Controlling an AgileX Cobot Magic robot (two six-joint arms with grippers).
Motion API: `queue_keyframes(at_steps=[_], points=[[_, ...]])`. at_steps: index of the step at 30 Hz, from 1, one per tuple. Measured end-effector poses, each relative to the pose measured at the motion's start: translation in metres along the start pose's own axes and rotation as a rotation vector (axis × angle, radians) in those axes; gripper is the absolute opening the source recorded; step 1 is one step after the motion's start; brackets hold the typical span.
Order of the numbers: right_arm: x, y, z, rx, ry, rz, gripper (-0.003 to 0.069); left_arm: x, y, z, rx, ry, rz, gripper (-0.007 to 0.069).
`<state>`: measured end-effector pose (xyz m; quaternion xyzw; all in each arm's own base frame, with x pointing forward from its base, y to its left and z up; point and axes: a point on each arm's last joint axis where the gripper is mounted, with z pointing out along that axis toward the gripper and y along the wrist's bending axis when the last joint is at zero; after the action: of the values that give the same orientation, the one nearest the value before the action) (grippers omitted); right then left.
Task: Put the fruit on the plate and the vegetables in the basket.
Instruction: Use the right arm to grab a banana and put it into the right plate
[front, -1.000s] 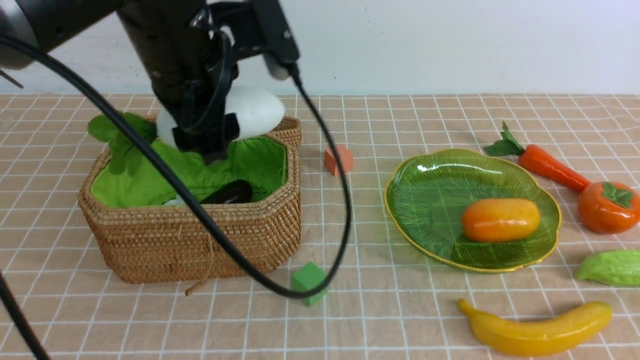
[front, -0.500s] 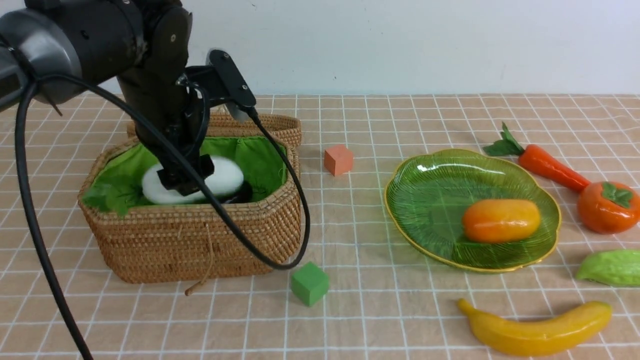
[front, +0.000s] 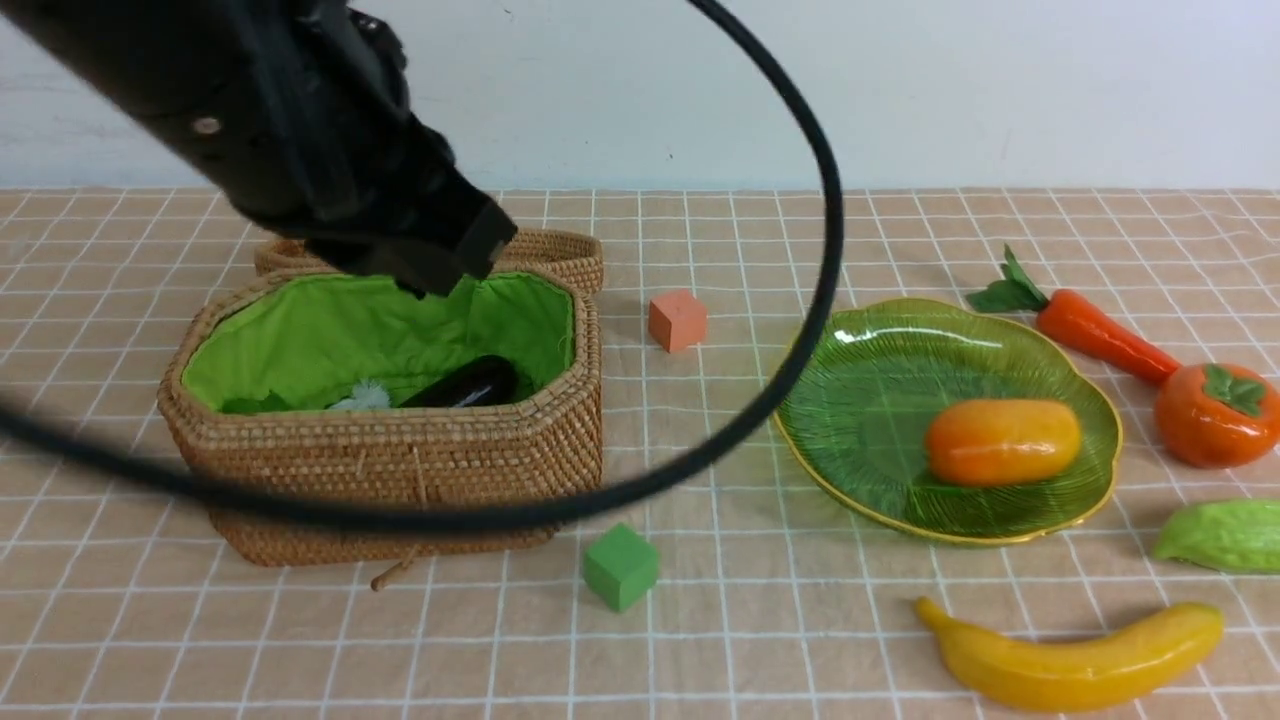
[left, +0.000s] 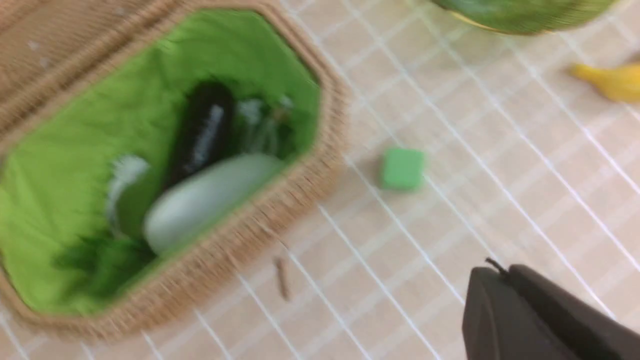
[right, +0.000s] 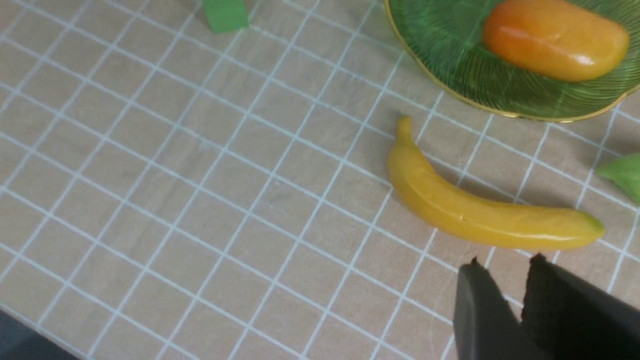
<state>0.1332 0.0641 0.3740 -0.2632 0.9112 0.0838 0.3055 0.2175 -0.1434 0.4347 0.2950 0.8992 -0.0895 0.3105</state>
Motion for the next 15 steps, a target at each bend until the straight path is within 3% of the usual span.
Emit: queue_keyframes(at_steps=[3, 9, 12, 15], points=[[-0.006, -0.002, 0.016, -0.011, 0.056, -0.027, 0.0157, 0.018, -0.009, -0.009, 0.033, 0.002, -0.008, -0.0013], [-0.02, -0.01, 0.073, -0.058, 0.248, -0.134, 0.0218, 0.096, -0.027, -0.013, 0.152, -0.024, -0.042, -0.0013], [-0.024, -0.015, 0.117, -0.099, 0.367, -0.207, 0.0313, 0.143, -0.032, -0.012, 0.207, -0.131, -0.03, -0.0013], [-0.024, -0.019, 0.144, -0.117, 0.425, -0.282, 0.0382, 0.165, -0.034, -0.013, 0.237, -0.225, -0.012, -0.0013]])
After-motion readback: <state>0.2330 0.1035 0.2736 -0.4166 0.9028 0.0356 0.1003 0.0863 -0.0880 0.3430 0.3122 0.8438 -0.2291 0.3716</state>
